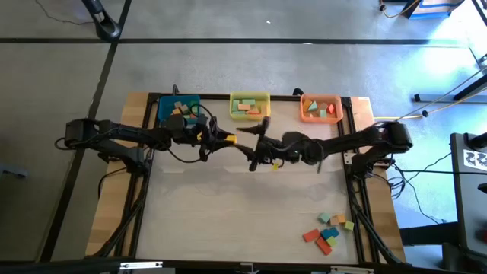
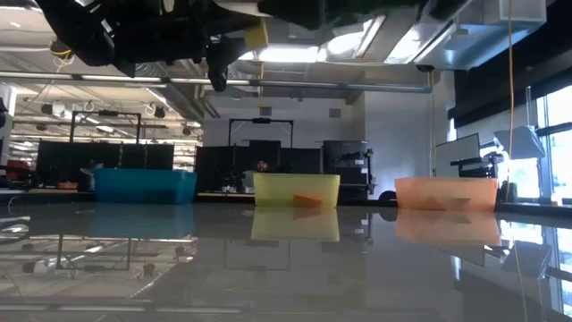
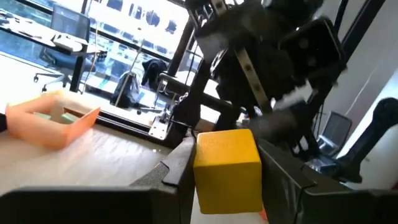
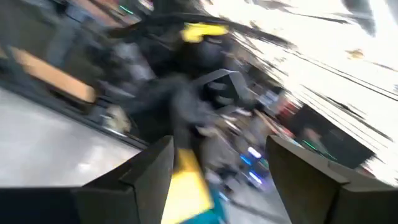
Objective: Sort blocks by size
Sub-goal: Put the yellow square block into the blue bin
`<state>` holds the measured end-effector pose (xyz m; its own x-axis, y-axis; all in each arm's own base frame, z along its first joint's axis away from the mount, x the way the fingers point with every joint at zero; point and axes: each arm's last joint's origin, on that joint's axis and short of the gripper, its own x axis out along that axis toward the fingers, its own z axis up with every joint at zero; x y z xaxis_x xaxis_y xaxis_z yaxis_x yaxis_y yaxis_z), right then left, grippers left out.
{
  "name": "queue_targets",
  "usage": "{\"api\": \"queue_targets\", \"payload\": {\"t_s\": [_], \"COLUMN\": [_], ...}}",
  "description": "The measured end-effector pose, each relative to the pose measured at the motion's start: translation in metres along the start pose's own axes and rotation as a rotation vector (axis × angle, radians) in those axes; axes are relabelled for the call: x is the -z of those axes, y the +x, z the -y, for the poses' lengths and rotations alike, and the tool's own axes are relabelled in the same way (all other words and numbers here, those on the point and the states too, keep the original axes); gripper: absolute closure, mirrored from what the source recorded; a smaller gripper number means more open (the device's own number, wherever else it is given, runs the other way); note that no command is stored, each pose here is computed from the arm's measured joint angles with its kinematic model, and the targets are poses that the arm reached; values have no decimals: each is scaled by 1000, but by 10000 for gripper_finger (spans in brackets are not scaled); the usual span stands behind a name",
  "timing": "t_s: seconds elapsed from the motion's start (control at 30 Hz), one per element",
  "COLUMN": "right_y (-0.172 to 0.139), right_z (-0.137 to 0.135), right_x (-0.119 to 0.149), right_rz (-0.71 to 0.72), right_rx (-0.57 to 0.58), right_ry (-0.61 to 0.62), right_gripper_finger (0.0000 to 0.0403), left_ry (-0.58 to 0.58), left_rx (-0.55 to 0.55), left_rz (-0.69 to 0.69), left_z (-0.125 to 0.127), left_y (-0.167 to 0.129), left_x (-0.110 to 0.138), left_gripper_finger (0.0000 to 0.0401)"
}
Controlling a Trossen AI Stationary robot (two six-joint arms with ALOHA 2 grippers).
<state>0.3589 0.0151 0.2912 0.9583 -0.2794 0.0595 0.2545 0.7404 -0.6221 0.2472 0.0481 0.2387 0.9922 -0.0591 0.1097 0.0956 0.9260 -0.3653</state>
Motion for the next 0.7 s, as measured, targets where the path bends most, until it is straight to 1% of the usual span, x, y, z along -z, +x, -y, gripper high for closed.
{"api": "queue_targets", "payload": {"t_s": [0.07,0.13,0.2,0.3,0.47,0.57,0.63,0.7], "right_y": [-9,-19,-30,-44,-52,-50,-45,-39], "right_z": [-1,-3,-5,-9,-15,-16,-17,-17], "right_x": [-8,-13,-19,-17,9,25,37,48], "right_rz": [-93,-192,-255,-364,-569,-651,-696,-727], "right_rx": [79,118,128,103,18,-40,-72,-74], "right_ry": [-21,-47,-34,15,116,194,230,255], "right_gripper_finger": [146,145,144,144,144,144,144,144], "left_ry": [22,48,100,181,317,358,336,313], "left_rx": [-22,-92,-198,-412,-809,-1022,-1103,-1165], "left_rz": [-8,-8,-19,-41,-179,-253,-272,-297], "left_z": [-2,-5,-10,-20,-45,-62,-74,-83], "left_y": [-3,-8,-13,-21,-40,-54,-62,-71], "left_x": [-3,-7,-9,-10,-5,-4,-5,-6], "left_gripper_finger": [281,281,281,281,281,281,279,275]}}
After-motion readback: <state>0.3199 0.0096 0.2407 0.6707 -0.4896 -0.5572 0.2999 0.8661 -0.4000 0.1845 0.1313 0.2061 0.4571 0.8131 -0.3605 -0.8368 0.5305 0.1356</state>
